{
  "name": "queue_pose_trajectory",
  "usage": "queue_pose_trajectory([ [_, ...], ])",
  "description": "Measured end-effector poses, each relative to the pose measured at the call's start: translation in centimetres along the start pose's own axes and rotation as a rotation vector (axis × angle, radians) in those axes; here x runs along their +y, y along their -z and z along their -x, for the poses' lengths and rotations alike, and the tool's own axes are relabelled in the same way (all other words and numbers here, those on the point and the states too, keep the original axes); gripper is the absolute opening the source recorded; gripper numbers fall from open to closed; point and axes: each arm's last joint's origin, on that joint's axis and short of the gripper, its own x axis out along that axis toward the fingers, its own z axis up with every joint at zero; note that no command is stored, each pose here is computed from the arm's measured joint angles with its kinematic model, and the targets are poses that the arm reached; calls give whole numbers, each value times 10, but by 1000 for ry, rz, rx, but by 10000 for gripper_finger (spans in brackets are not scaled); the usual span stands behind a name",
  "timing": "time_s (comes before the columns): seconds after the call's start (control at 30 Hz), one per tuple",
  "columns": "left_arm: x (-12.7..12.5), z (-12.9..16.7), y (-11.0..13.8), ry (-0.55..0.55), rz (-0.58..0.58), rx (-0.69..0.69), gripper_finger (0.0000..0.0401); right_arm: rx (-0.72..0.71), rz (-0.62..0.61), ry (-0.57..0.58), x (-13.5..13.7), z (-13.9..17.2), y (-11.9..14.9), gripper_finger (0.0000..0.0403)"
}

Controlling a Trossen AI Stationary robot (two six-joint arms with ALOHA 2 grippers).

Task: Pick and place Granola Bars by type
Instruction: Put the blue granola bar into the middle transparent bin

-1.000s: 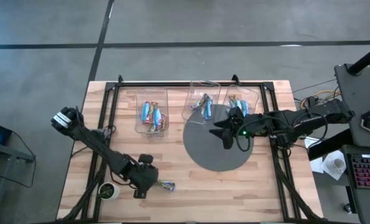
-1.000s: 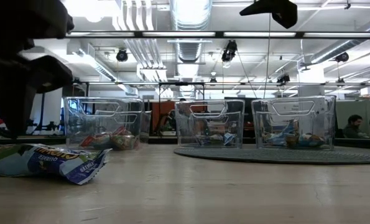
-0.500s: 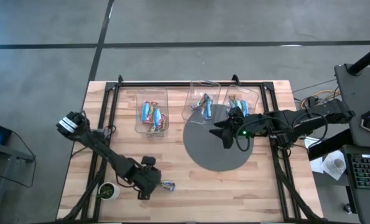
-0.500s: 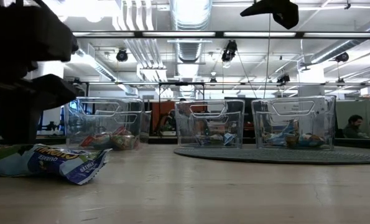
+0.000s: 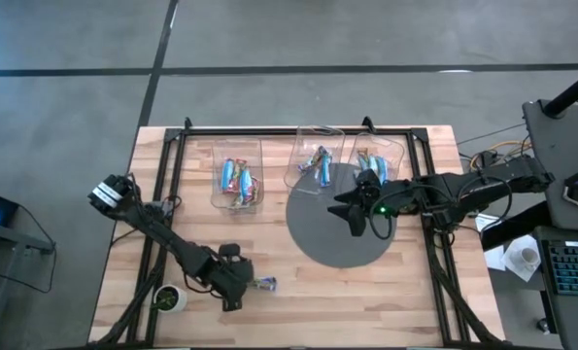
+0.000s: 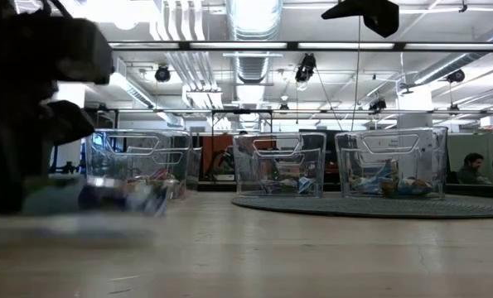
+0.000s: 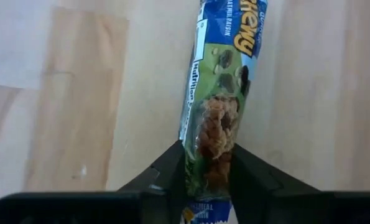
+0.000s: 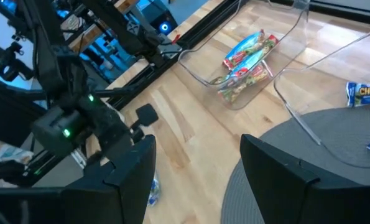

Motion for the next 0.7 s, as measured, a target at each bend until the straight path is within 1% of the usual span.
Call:
queue_pose_trajectory([
  [0.1,3,13,-8,28,88,-41,70,-1,18,0,0,0,0,224],
  [0.23,13,33,-21,53,222,-118,67,-4,43,-4,0,1,-1,224],
  [0.33,26,52,-34,54,368,-216,67,-9,65,-12,1,3,-1,224],
  [0.43,49,69,-50,47,558,-327,67,-17,82,-20,2,5,-3,224],
  [0.53,75,86,-70,93,739,-452,66,-23,100,-28,2,8,-5,224],
  [0.63,103,105,-94,171,878,-638,66,-24,117,-34,3,10,-5,224],
  [0.7,123,114,-108,201,940,-763,66,-24,121,-34,3,10,-5,224],
])
